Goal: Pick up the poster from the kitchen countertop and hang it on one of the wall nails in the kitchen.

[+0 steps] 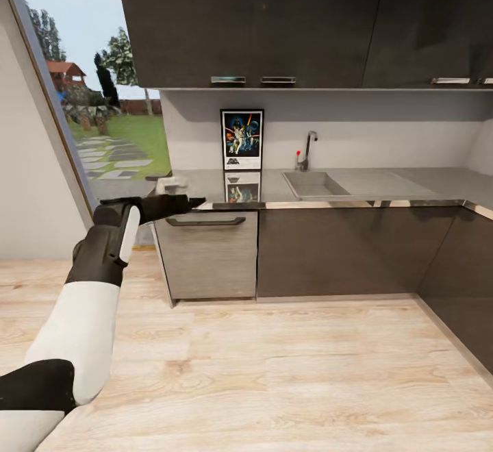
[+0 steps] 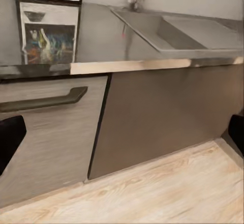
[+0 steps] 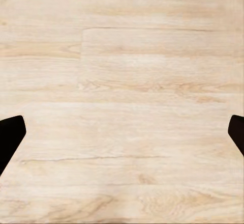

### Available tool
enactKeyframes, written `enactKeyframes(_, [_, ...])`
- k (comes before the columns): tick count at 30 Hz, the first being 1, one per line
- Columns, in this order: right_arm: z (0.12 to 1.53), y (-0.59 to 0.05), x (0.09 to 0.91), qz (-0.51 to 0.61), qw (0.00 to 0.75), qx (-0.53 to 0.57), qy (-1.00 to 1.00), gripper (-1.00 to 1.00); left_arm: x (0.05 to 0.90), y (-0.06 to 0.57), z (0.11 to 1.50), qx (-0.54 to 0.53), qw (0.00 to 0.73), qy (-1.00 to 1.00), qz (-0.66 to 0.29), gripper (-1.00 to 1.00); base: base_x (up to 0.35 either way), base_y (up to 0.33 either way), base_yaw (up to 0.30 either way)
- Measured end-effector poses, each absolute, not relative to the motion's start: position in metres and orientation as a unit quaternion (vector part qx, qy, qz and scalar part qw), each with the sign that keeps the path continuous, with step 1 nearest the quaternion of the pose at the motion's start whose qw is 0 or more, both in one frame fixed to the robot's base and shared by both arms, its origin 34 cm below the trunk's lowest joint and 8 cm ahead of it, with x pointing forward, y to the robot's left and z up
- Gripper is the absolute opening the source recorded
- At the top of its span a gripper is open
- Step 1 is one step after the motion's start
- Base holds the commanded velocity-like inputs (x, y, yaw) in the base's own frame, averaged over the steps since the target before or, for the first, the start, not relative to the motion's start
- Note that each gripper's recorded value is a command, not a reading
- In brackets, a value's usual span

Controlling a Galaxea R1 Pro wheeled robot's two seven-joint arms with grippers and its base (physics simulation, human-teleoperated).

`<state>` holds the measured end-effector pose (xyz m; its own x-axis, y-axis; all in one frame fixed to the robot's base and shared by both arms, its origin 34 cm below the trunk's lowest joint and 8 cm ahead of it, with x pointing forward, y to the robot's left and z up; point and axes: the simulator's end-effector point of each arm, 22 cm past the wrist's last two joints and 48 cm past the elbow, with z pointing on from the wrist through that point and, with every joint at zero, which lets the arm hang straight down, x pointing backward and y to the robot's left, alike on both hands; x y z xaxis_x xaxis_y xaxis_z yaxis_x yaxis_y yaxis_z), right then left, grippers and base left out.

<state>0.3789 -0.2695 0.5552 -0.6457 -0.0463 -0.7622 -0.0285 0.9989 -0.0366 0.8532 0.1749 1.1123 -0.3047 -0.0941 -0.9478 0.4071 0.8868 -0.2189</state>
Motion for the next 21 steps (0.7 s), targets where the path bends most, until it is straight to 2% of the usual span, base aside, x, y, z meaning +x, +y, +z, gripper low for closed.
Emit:
enactKeyframes(10, [0.533, -0.268, 0.346, -0.009, 0.382, -0.021, 0.924, 1.00, 0.850, 0.175, 1.137, 0.107, 0.602, 0.762, -0.211, 1.00, 0.012, 0.000, 0.000])
enactKeyframes(21, [0.530, -0.268, 0.340, -0.009, 0.376, -0.020, 0.926, 1.00, 0.850, 0.176, 1.139, 0.106, 0.603, 0.761, -0.214, 1.00, 0.275, 0.000, 0.000])
